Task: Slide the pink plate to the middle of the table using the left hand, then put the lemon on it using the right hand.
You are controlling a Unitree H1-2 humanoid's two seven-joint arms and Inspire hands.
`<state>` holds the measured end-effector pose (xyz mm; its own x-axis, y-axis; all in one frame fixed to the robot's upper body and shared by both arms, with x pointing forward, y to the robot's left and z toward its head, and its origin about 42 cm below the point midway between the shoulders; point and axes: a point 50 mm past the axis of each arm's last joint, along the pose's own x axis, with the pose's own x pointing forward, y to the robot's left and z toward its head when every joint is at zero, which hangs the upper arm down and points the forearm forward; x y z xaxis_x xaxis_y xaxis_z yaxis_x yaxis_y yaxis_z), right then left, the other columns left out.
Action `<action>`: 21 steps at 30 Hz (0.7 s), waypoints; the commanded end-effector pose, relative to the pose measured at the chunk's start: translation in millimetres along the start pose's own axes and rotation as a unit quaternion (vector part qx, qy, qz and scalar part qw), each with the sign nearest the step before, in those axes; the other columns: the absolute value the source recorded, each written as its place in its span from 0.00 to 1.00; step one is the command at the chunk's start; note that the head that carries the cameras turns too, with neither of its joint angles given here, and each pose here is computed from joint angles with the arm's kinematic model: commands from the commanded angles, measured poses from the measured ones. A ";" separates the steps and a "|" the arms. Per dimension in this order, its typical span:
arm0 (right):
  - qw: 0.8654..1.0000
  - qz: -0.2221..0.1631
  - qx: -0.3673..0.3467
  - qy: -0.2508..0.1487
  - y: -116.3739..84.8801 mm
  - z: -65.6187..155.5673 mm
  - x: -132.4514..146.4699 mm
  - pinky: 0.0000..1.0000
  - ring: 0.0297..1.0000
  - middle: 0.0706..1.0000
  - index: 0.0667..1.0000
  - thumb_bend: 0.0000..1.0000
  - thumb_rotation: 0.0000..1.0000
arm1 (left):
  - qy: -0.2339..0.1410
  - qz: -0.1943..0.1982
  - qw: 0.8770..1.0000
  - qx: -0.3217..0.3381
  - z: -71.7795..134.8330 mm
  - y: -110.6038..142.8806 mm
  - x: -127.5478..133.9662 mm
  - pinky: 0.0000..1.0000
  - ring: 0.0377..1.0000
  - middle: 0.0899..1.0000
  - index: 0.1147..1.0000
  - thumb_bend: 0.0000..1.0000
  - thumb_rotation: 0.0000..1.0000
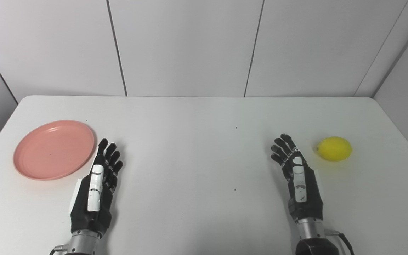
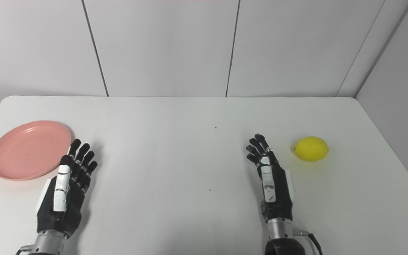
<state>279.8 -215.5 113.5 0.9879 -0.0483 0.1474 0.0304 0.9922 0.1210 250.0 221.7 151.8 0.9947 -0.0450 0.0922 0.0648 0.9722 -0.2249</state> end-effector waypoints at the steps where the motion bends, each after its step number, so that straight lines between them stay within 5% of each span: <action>1: 0.997 -0.001 -0.002 0.072 -12.7 -29.3 -18.5 0.84 0.84 0.86 0.87 0.90 0.99 | -0.012 0.003 1.000 -0.013 4.8 -6.1 -3.0 1.00 1.00 1.00 1.00 0.51 0.89; 6: 0.998 0.011 -0.027 0.059 -17.4 -17.3 -22.7 0.83 0.84 0.86 0.87 0.89 1.00 | -0.012 -0.001 1.000 -0.013 3.7 -6.7 -2.5 1.00 1.00 1.00 1.00 0.51 0.87; 10: 0.998 0.020 -0.066 0.016 -42.5 2.6 -36.7 0.86 0.86 0.87 0.87 0.92 0.97 | -0.013 0.001 1.000 -0.012 4.2 -3.5 -0.3 1.00 1.00 1.00 1.00 0.50 0.88; 14: 0.997 0.017 -0.071 0.018 -58.7 -13.3 -38.6 0.85 0.85 0.86 0.86 0.96 0.96 | -0.012 -0.002 1.000 -0.010 4.6 -0.1 3.1 1.00 1.00 1.00 1.00 0.49 0.88; 21: 0.998 -0.001 -0.050 0.044 -51.8 -25.9 -16.4 0.86 0.85 0.86 0.87 0.92 1.00 | -0.014 0.003 1.000 -0.014 5.8 -2.2 4.9 1.00 1.00 1.00 1.00 0.48 0.91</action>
<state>279.6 -271.7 111.8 0.9835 -0.0382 0.1770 0.0403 0.9992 -0.0081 254.1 224.5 148.6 0.9964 -0.0381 0.0755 0.0551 0.9696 -0.2384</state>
